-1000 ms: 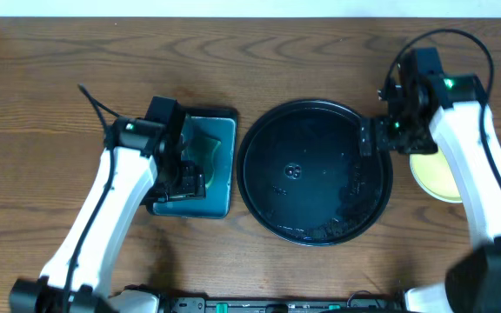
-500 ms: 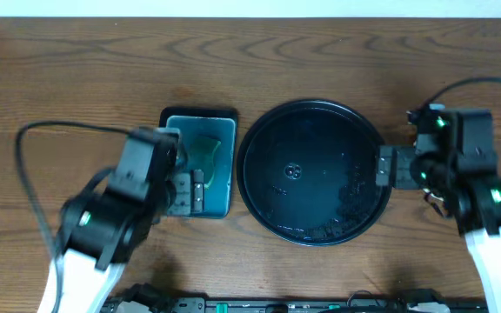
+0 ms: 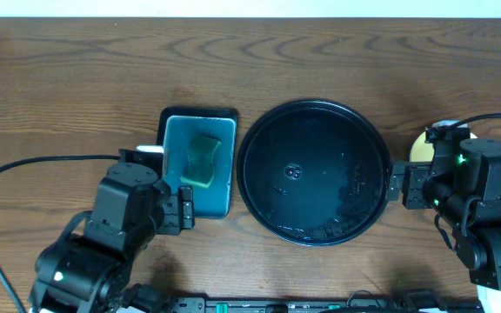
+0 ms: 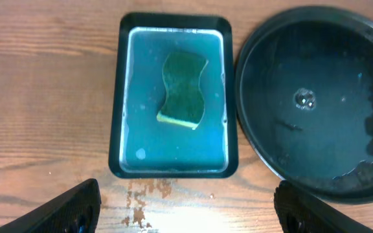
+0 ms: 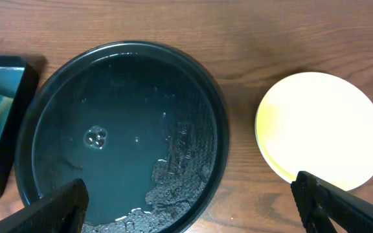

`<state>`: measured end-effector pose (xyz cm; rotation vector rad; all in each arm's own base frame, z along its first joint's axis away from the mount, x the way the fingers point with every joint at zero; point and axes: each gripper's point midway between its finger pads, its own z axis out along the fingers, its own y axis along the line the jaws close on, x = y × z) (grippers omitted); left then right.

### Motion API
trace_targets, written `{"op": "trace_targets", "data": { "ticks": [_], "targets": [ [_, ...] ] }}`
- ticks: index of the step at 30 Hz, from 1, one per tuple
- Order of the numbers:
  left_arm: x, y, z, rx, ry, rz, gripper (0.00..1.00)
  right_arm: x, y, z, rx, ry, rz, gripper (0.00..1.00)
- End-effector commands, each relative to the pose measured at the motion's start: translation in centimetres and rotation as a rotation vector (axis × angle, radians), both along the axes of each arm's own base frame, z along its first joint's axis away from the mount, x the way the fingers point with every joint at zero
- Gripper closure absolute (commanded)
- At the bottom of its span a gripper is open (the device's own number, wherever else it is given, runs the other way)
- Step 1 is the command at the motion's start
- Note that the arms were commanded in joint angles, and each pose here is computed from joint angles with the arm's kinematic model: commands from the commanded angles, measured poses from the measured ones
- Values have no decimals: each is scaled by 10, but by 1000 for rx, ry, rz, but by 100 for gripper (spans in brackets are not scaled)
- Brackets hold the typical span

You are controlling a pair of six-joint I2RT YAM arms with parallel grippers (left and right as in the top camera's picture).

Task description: Clean dirty plates on tray and stack at the side

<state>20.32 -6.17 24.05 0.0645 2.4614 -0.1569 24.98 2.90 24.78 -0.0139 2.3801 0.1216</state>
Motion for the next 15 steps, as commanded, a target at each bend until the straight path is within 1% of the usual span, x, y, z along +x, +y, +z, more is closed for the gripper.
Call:
{"op": "trace_targets", "data": {
  "ticks": [1, 6, 11, 15],
  "targets": [
    [2, 2, -7, 28, -1, -2, 14, -1, -5, -2, -19, 2, -12, 1],
    [11, 3, -6, 44, -39, -6, 13, -1, -5, -2, -20, 2, -14, 1],
    [26, 7, 7, 90, -123, -9, 13, -1, -5, -2, -20, 2, -14, 1],
    [33, 14, 12, 86, -151, 28, 14, -1, -5, -3, -20, 4, -14, 1]
  ]
}}
